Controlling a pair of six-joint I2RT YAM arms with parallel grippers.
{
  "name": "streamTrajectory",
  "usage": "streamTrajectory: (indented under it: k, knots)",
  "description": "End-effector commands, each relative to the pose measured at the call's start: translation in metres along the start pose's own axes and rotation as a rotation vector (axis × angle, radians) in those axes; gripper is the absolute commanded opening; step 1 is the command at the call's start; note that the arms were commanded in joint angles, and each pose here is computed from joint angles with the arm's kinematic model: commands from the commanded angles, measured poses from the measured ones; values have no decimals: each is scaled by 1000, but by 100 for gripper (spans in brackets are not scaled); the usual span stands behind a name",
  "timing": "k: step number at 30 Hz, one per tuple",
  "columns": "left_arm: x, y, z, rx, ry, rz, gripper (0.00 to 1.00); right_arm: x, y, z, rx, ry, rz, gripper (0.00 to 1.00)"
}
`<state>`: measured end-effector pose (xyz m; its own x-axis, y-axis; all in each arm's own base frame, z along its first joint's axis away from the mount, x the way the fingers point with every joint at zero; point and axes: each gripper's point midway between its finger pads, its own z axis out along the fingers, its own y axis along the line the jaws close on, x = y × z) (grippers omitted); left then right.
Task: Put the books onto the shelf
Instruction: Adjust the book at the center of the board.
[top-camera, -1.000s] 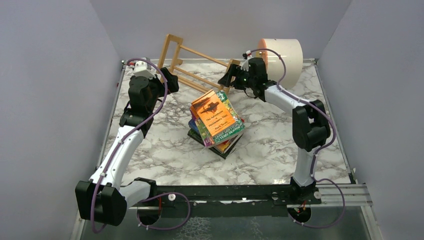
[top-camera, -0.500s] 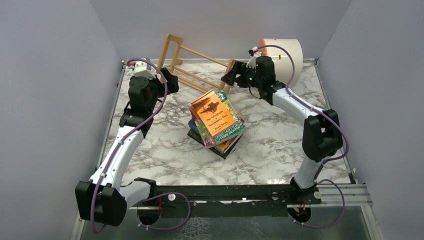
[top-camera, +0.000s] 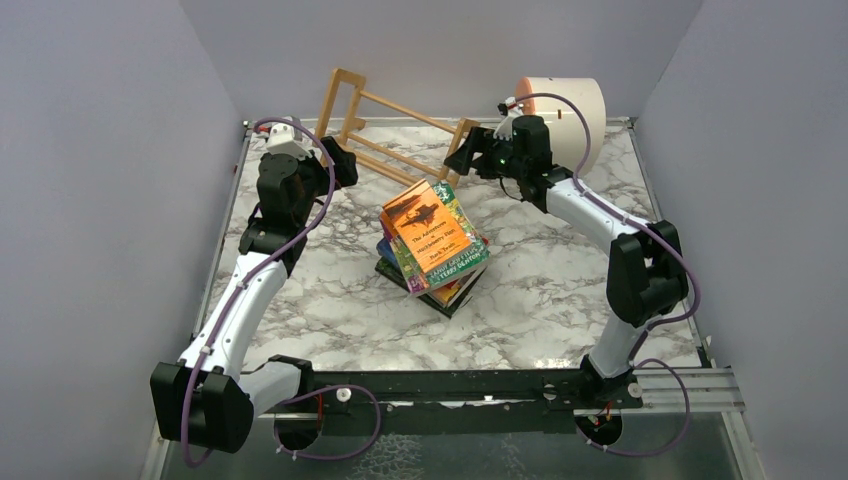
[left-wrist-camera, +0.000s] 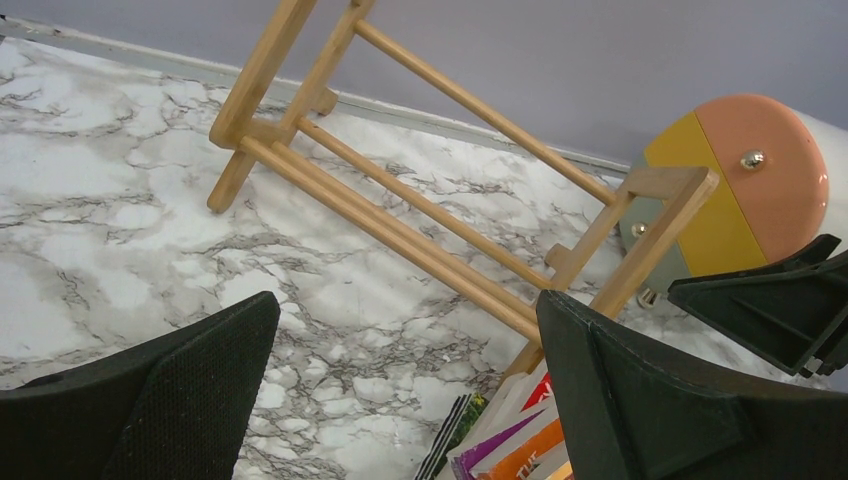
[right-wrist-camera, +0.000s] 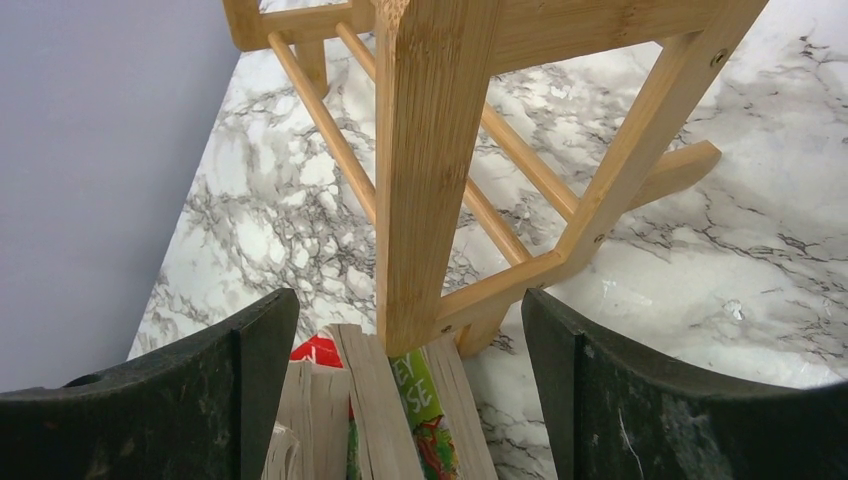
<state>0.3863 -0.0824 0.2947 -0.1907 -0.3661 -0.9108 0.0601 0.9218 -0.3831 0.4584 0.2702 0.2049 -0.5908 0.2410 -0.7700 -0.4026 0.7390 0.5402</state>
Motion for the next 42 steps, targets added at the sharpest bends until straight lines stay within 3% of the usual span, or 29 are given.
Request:
streamTrajectory:
  k: [1, 9, 18, 30, 42]
  knots:
    - [-4, -3, 0, 15, -18, -5, 99, -15, 8, -6, 0, -40, -33, 81]
    - [-3, -2, 3, 13, -15, 0, 99, -17, 6, 7, 0, -31, -26, 81]
    - [10, 0, 2, 18, 22, -11, 99, -13, 8, -18, 22, -35, -33, 81]
    - [79, 10, -23, 40, 176, -108, 99, 33, -28, -81, 238, 55, -67, 81]
    - [155, 21, -45, 38, 415, -155, 99, 89, -56, -99, 315, 173, -34, 81]
